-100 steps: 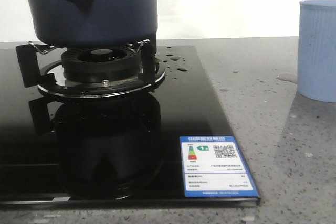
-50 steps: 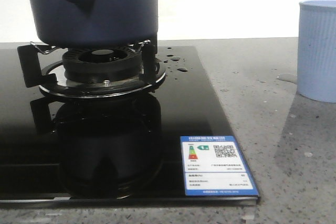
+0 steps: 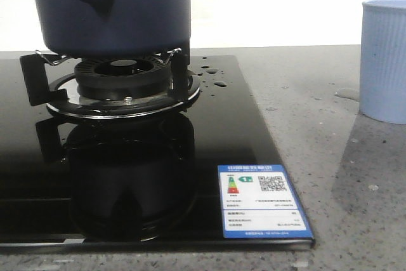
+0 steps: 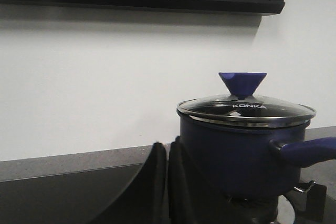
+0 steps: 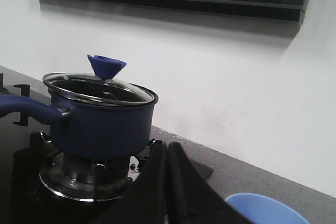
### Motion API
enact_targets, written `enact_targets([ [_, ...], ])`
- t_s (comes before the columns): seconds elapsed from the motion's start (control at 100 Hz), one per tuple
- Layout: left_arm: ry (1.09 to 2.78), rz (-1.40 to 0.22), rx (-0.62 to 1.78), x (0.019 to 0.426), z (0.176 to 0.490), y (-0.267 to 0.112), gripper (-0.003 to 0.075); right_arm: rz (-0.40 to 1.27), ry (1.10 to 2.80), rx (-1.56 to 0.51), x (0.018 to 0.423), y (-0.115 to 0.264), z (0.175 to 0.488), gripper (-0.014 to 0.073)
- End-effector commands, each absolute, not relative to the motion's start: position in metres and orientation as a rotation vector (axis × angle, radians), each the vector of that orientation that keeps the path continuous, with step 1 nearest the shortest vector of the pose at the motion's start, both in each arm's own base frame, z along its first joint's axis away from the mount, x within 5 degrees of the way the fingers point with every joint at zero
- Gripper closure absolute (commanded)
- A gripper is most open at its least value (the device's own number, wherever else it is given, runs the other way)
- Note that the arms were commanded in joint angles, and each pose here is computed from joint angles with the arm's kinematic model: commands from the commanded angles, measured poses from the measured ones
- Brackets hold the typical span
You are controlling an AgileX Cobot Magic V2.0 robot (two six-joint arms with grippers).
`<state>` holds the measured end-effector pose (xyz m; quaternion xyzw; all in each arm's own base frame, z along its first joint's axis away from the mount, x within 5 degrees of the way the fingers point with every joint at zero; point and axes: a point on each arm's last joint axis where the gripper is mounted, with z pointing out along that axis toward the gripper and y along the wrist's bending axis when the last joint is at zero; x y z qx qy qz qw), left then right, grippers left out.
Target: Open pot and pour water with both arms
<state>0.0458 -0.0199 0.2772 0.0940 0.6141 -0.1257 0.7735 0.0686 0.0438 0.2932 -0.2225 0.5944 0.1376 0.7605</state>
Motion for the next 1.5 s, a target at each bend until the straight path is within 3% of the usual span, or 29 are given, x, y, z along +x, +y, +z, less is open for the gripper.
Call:
enact_targets([
  [0.0,1.31,-0.305,0.197,0.044,0.286,-0.021,0.0739,0.327,1.248,-0.488,0.066,0.046,0.304,0.0661],
  [0.26,1.31,-0.302,0.2,0.044,0.286,-0.021,0.0739,0.327,1.248,-0.488,0.066,0.046,0.304,0.0661],
  [0.51,1.32,-0.188,0.223,0.046,0.285,-0.017,0.0739,0.327,1.248,-0.488,0.066,0.046,0.304,0.0661],
  [0.65,1.394,-0.175,0.249,0.047,0.278,-0.018,0.0739,0.327,1.248,-0.488,0.066,0.046,0.304,0.0661],
  [0.89,1.56,-0.058,0.179,0.057,0.242,-0.007,0.0739,0.327,1.248,-0.488,0.066,0.046,0.304,0.0661],
  [1.13,1.706,-0.064,0.154,0.061,0.193,-0.007,0.0739,0.327,1.248,-0.488,0.066,0.046,0.304,0.0661],
  [1.49,1.754,-0.108,-0.085,0.054,0.178,-0.001,0.0739,0.325,1.248,-0.49,0.066,0.046,0.304,0.0661],
])
